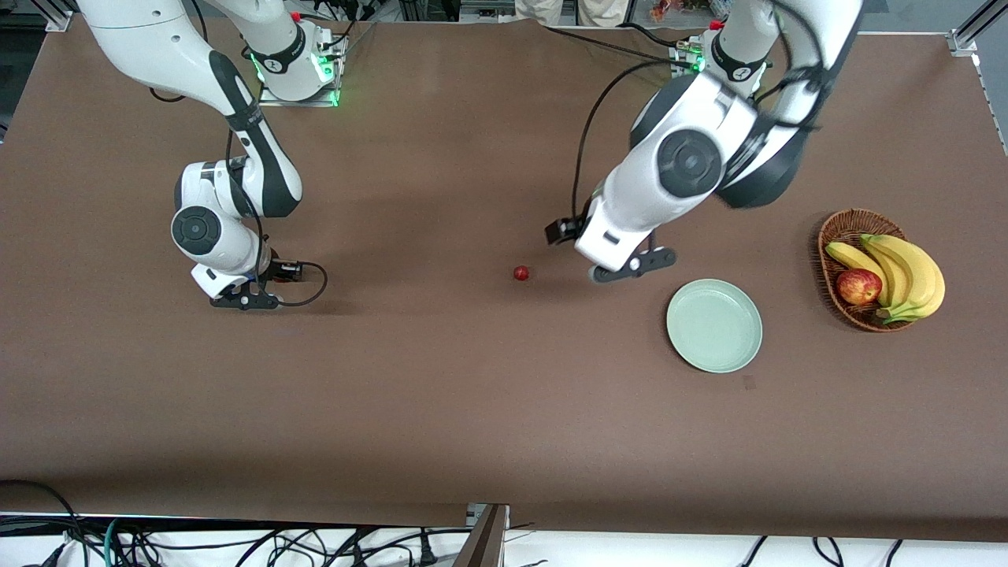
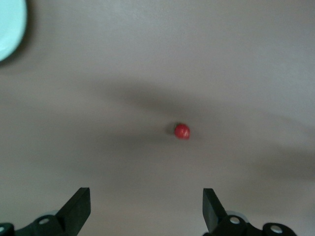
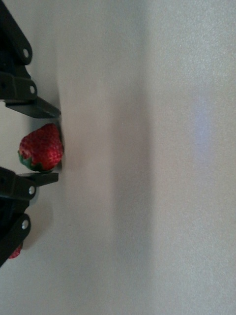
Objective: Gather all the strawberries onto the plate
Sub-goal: 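Grasp the mid-table strawberry with the left gripper while the right grasps another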
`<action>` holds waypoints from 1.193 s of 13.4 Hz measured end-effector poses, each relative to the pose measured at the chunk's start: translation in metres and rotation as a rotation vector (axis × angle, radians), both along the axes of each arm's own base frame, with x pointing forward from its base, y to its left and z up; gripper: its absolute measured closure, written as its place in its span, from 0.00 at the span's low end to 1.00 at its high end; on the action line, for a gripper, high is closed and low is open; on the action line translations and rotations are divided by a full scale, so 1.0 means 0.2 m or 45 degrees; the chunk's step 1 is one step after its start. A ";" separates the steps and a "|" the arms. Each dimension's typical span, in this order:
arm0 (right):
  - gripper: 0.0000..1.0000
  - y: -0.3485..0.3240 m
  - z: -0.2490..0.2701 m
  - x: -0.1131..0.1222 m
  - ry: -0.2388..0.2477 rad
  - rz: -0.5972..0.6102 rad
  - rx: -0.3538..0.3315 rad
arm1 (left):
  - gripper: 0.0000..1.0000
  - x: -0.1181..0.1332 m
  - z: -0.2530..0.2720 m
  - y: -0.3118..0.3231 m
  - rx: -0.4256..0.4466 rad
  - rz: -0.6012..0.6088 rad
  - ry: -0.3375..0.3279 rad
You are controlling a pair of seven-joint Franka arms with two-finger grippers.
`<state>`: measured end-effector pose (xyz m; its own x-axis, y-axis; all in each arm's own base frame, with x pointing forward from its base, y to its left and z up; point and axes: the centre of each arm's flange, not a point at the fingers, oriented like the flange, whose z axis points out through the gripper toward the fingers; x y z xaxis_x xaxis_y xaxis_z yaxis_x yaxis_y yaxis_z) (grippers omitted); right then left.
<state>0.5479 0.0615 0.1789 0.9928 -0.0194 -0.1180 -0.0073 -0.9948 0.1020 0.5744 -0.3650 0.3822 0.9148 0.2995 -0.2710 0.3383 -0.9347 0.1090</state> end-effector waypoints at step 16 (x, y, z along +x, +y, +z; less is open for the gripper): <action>0.60 0.69 0.31 0.12 -0.192 -0.071 0.170 | 0.04 -0.26 -0.94 -0.54 0.185 0.037 -0.091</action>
<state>0.5718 0.2000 0.2412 0.9972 -0.0693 0.0270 -0.0683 -0.9970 -0.0369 0.5231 -0.4724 0.1951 0.9206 0.3575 -0.1572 0.3617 -0.9323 -0.0020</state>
